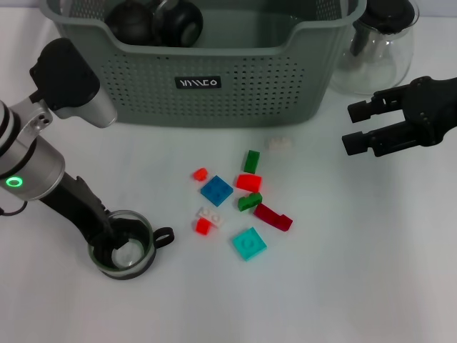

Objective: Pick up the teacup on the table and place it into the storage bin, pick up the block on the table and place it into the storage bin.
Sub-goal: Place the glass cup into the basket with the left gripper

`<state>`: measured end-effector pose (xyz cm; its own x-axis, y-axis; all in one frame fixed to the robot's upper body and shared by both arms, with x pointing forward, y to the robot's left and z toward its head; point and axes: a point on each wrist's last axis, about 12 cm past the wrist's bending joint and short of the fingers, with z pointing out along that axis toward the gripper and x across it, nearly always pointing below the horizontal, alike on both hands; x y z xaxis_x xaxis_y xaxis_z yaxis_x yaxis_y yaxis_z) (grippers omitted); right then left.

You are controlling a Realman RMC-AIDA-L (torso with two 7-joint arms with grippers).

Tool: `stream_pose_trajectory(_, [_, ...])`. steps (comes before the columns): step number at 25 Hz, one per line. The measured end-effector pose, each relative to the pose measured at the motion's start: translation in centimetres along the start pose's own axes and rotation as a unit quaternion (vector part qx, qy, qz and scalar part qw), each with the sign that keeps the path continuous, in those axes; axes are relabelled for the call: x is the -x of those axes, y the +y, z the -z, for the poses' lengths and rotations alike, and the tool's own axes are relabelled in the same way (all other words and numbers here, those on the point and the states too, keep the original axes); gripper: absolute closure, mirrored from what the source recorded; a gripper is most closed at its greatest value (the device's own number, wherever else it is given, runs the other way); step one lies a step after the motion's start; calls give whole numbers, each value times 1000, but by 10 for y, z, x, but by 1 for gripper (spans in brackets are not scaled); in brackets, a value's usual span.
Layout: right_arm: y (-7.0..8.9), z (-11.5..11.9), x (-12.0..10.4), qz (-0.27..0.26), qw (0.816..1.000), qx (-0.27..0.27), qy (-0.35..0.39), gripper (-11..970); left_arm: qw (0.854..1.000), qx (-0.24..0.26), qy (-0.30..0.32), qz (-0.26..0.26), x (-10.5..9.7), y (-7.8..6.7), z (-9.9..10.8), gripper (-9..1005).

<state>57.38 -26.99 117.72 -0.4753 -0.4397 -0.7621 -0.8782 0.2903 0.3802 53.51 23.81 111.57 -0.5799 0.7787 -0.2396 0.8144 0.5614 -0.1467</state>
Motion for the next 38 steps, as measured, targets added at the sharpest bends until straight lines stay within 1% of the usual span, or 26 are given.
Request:
stream_pose_trajectory(3, [0, 0, 0, 0, 1000, -1, -1, 148, 1000, 3, -1, 2, 1, 1, 0, 562])
stream_pose_trajectory(12, [0, 0, 1, 0, 1000, 0, -2, 148, 1000, 3, -1, 2, -1, 1, -2, 757])
stream_pose_trajectory(15, [0, 0, 1, 0, 1000, 0, -2, 148, 1000, 4, -7, 4, -1, 0, 2, 832])
stream_pose_trajectory(18, [0, 0, 1, 0, 1000, 0, -1, 148, 1000, 2, -27, 6, 2, -1, 12, 926])
stream_pose_trajectory(19, [0, 0, 1, 0, 1000, 1, -1, 148, 999, -1, -45, 11, 5, -2, 20, 958])
stream_pose_trajectory(22, [0, 2, 3, -1, 1000, 1, 2, 147, 994, -10, -103, 25, 12, -1, 45, 959])
stream_pose_trajectory(23, [0, 3, 3, -3, 1000, 0, 4, 147, 990, -15, -139, 27, 16, 0, 61, 959])
stream_pose_trajectory(25, [0, 6, 3, -6, 1000, 3, 8, 147, 977, -31, -209, 28, 23, 2, 89, 959])
stream_pose_trajectory(27, [1, 10, 2, -11, 1000, 7, 13, 147, 959, -38, -279, 23, 29, 6, 117, 959])
stream_pose_trajectory(29, [1, 17, 2, -22, 1000, 6, 19, 147, 942, -32, -333, 13, 35, 11, 140, 959])
stream_pose_trajectory(30, [1, 21, 1, -30, 999, 5, 22, 147, 936, -25, -350, 7, 40, 14, 147, 959])
stream_pose_trajectory(32, [0, 29, 1, -43, 999, 0, 26, 147, 926, -10, -377, -2, 51, 20, 158, 958])
stream_pose_trajectory(34, [-1, 37, 3, -57, 998, -6, 29, 147, 921, 5, -388, -2, 64, 26, 161, 958])
stream_pose_trajectory(37, [-2, 44, 5, -66, 997, -15, 25, 147, 918, 43, -393, 16, 88, 40, 159, 958])
stream_pose_trajectory(38, [-2, 46, 6, -69, 997, -18, 23, 147, 920, 63, -385, 29, 101, 47, 153, 958])
